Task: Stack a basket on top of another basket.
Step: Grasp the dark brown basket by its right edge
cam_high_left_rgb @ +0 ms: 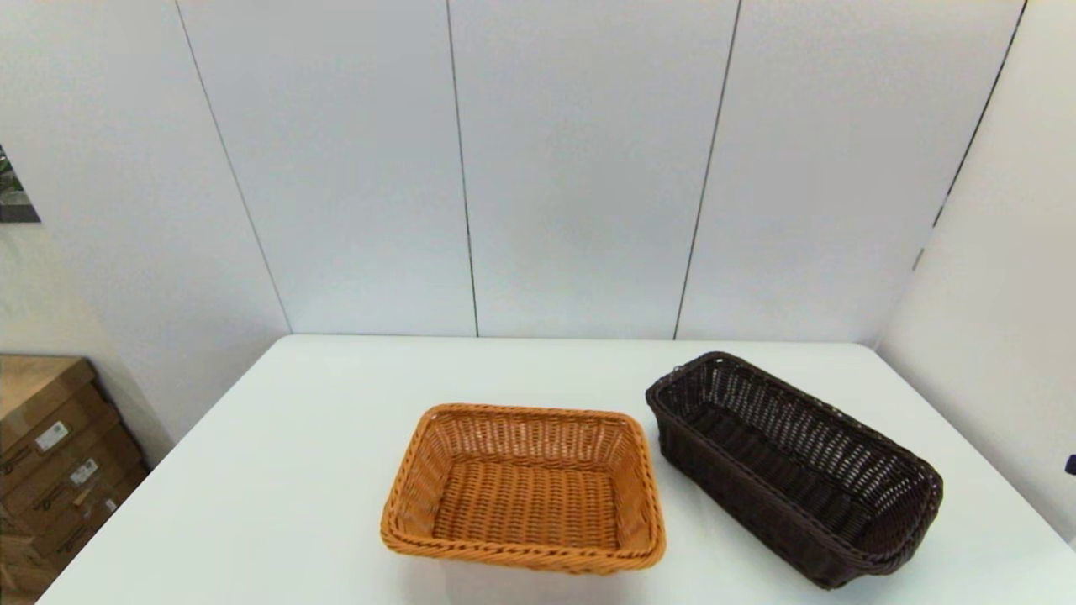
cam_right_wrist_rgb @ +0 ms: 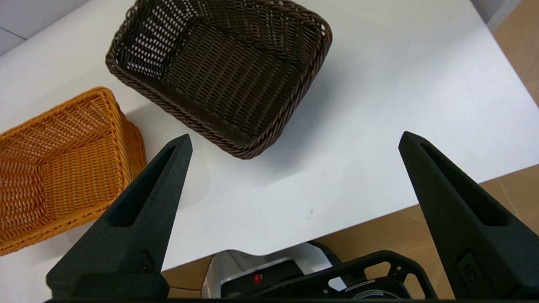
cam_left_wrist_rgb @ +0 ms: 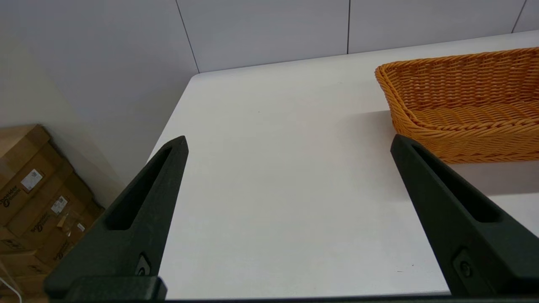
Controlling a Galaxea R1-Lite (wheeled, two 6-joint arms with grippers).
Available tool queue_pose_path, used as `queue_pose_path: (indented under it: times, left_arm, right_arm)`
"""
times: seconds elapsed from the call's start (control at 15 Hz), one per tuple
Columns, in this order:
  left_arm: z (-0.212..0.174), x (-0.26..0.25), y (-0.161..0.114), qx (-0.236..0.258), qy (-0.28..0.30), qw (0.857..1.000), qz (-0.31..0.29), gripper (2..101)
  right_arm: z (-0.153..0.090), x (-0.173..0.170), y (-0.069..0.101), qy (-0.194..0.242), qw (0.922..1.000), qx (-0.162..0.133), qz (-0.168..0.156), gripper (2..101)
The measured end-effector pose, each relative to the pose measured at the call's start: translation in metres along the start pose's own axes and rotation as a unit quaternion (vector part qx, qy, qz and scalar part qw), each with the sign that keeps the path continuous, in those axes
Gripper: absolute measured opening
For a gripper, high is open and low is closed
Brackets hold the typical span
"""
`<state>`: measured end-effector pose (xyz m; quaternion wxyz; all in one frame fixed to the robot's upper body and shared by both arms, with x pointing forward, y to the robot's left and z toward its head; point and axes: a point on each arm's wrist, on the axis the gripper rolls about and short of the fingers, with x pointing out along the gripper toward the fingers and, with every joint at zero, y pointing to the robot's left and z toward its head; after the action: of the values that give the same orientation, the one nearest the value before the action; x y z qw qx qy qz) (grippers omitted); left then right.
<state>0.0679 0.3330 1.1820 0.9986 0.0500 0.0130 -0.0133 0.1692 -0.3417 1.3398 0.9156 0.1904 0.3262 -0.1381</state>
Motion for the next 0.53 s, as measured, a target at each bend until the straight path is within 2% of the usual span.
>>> queue_pose_path:
  times: [0.27, 0.53]
  left_arm:
    - [0.000, 0.000, 0.000, 0.000, 0.000, 1.000, 0.000, 97.8]
    - [0.000, 0.000, 0.000, 0.000, 0.000, 1.000, 0.000, 97.8]
  right_arm:
    - [0.003, 0.007, 0.002, 0.006, 0.9999, 0.007, -0.012, 97.3]
    - [0.009, 0.013, 0.005, 0.003, 0.9985, 0.053, -0.012, 97.3]
